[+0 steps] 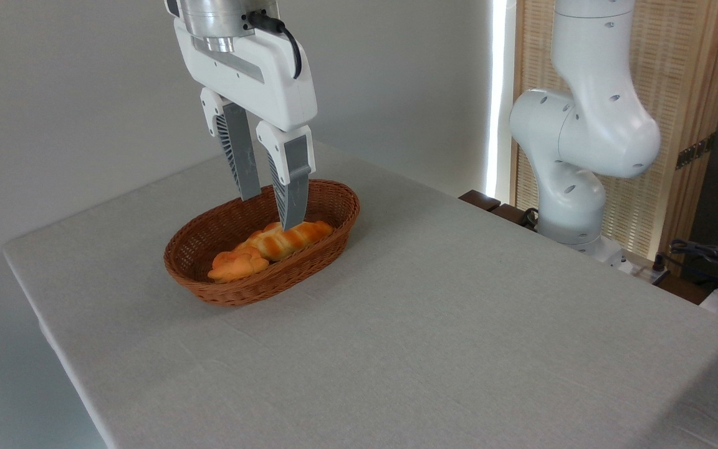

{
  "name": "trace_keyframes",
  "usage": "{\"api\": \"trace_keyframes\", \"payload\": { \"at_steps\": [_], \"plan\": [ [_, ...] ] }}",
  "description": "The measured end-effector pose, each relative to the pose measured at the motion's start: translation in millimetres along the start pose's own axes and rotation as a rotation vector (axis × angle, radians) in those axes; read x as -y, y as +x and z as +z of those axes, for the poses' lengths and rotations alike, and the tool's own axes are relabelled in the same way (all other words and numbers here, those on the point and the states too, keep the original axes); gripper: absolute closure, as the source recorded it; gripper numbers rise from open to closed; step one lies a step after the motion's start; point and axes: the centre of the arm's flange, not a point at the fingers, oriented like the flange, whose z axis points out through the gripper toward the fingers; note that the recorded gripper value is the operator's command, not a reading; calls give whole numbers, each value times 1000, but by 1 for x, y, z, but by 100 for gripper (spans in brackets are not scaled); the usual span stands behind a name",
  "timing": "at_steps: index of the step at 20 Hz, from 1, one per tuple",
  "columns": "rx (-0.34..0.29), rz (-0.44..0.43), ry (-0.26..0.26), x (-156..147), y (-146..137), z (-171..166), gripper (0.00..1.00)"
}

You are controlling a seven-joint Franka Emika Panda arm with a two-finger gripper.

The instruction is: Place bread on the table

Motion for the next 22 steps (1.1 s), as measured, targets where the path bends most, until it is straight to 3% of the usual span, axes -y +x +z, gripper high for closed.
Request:
{"api": "trace_keyframes", "payload": {
  "at_steps": [14, 19, 22],
  "plan": [
    [0, 2, 0, -1, 1, 0, 0],
    [-13, 50, 9, -20, 20, 1, 0],
    [-39, 114, 27, -45, 47, 9, 0]
  ]
}}
